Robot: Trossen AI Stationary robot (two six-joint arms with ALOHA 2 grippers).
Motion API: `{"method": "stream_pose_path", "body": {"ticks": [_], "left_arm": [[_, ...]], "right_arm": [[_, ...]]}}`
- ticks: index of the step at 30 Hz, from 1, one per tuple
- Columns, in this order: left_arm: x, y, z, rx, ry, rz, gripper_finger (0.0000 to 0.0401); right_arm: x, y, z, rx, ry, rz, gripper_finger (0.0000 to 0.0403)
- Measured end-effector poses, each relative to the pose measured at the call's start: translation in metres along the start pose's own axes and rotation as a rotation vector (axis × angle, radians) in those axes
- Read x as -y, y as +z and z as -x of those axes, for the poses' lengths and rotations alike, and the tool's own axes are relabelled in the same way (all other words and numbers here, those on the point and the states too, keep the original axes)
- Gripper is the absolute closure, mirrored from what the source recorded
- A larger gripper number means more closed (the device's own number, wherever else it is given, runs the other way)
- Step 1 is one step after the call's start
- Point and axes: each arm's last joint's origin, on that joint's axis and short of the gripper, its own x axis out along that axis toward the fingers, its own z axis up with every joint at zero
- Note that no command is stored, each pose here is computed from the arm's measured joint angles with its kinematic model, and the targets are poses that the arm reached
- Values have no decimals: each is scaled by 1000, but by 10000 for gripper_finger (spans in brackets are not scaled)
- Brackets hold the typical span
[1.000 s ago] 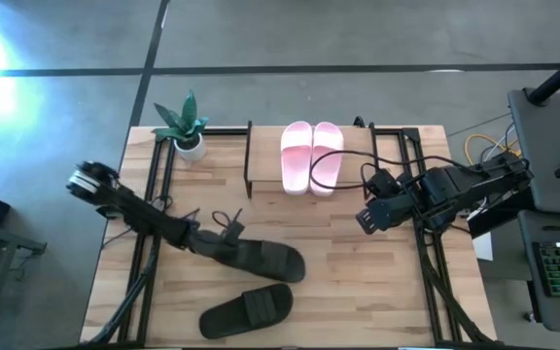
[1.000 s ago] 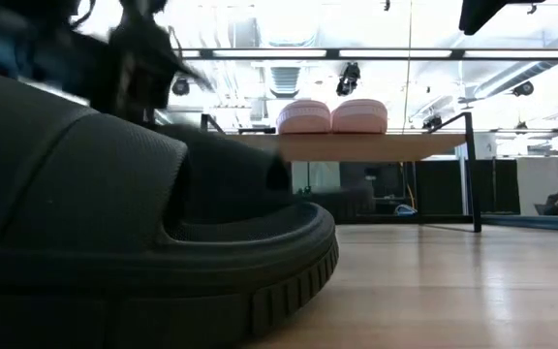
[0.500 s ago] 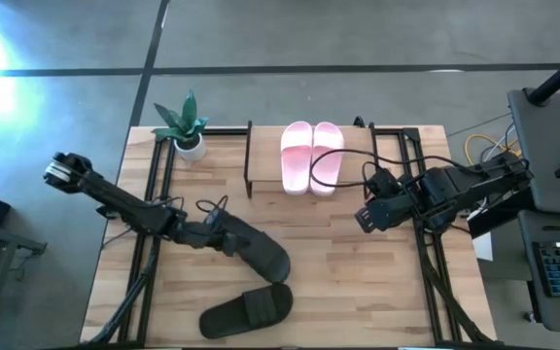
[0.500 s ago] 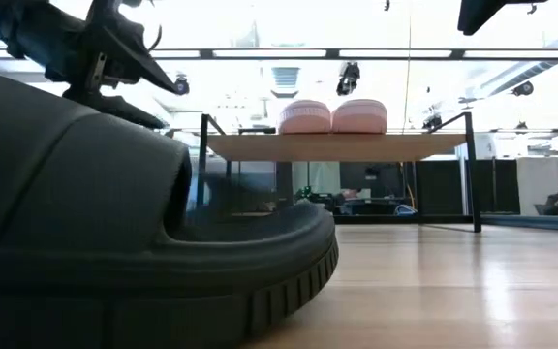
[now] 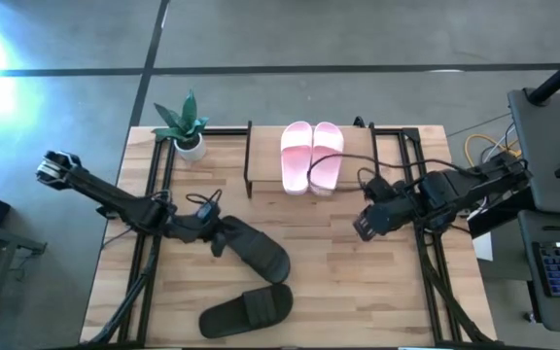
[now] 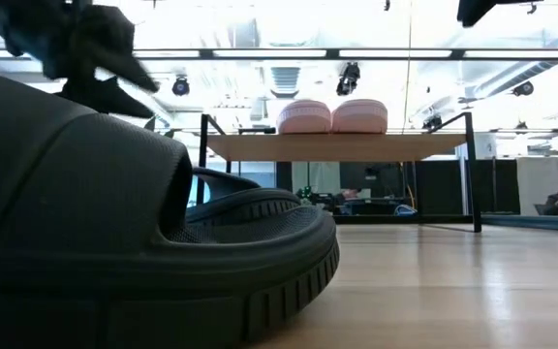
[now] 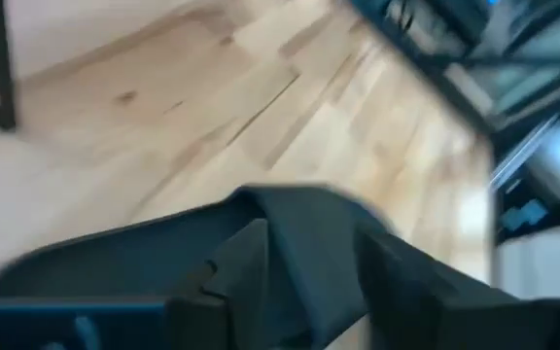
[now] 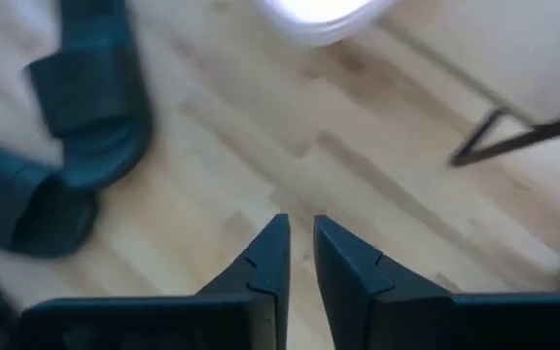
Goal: Pick and place slides into the shelf
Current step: Put the top black slipper under the shelf
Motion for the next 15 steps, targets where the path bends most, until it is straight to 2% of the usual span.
{"method": "stream_pose_path", "body": {"ticks": [2, 6, 8, 11, 15], "left_arm": [[-6, -3, 2, -45, 49, -67, 298], [-15, -7, 2, -100, 127, -158, 385], [-18, -6, 0, -87, 155, -195, 391], [-21, -3, -5, -38, 231, -316, 389], [-29, 3, -17, -71, 294, -442, 388]], "right_arm": [[-7, -5, -2, -7, 15, 33, 378], [-15, -13, -10, -35, -34, 43, 393], [-18, -15, -15, -45, -62, 32, 394], [-23, -16, -23, -55, -96, 22, 394], [-29, -18, -32, -62, -121, 13, 394]]}}
